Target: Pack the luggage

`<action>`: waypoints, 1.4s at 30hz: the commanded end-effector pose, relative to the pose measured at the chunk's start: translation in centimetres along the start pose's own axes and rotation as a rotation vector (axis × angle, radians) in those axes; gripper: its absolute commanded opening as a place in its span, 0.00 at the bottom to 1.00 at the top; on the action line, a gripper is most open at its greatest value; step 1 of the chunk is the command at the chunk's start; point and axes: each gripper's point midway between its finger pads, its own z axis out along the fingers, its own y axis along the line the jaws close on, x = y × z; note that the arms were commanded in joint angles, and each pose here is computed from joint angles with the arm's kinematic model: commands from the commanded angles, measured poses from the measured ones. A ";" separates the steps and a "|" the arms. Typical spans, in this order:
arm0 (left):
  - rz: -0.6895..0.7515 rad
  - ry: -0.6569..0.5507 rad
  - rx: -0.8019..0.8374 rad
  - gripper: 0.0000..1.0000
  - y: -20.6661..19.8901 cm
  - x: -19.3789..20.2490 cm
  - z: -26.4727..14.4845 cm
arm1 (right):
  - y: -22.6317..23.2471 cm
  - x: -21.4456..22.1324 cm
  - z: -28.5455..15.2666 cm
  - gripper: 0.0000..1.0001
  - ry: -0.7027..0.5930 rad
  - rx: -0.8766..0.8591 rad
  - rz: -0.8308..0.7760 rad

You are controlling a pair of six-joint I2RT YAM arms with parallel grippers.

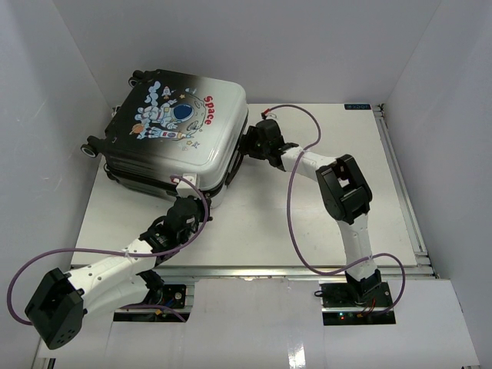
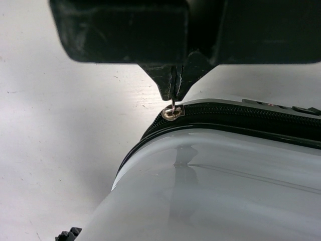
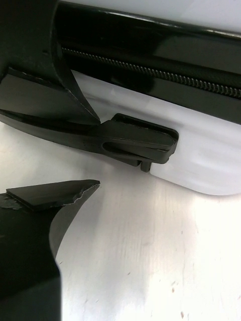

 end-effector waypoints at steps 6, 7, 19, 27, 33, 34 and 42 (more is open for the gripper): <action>-0.080 -0.284 0.120 0.00 -3.6 -8.2 0.7 | -2.9 5.4 4.1 0.08 0.125 0.087 -0.035; -0.066 -0.269 0.173 0.00 -4.7 -8.1 0.9 | -2.5 5.8 3.9 0.08 0.126 0.086 -0.042; 0.001 -0.220 0.483 0.00 -12.7 -7.7 1.8 | 0.6 15.1 0.8 0.08 0.140 -0.036 -0.009; 0.098 -0.204 0.582 0.00 -15.9 -8.0 2.9 | 1.8 16.2 -1.1 0.08 0.116 -0.062 -0.030; 0.145 -0.197 0.459 0.00 -15.0 -8.4 5.5 | -0.1 16.8 -3.7 0.08 0.091 -0.066 0.000; 0.146 -0.196 0.436 0.00 -14.6 -8.3 5.7 | -0.4 16.5 -4.2 0.08 0.074 -0.069 0.011; 0.135 -0.171 0.277 0.00 -13.9 -8.9 9.4 | -0.3 15.9 -7.3 0.08 0.013 -0.100 0.055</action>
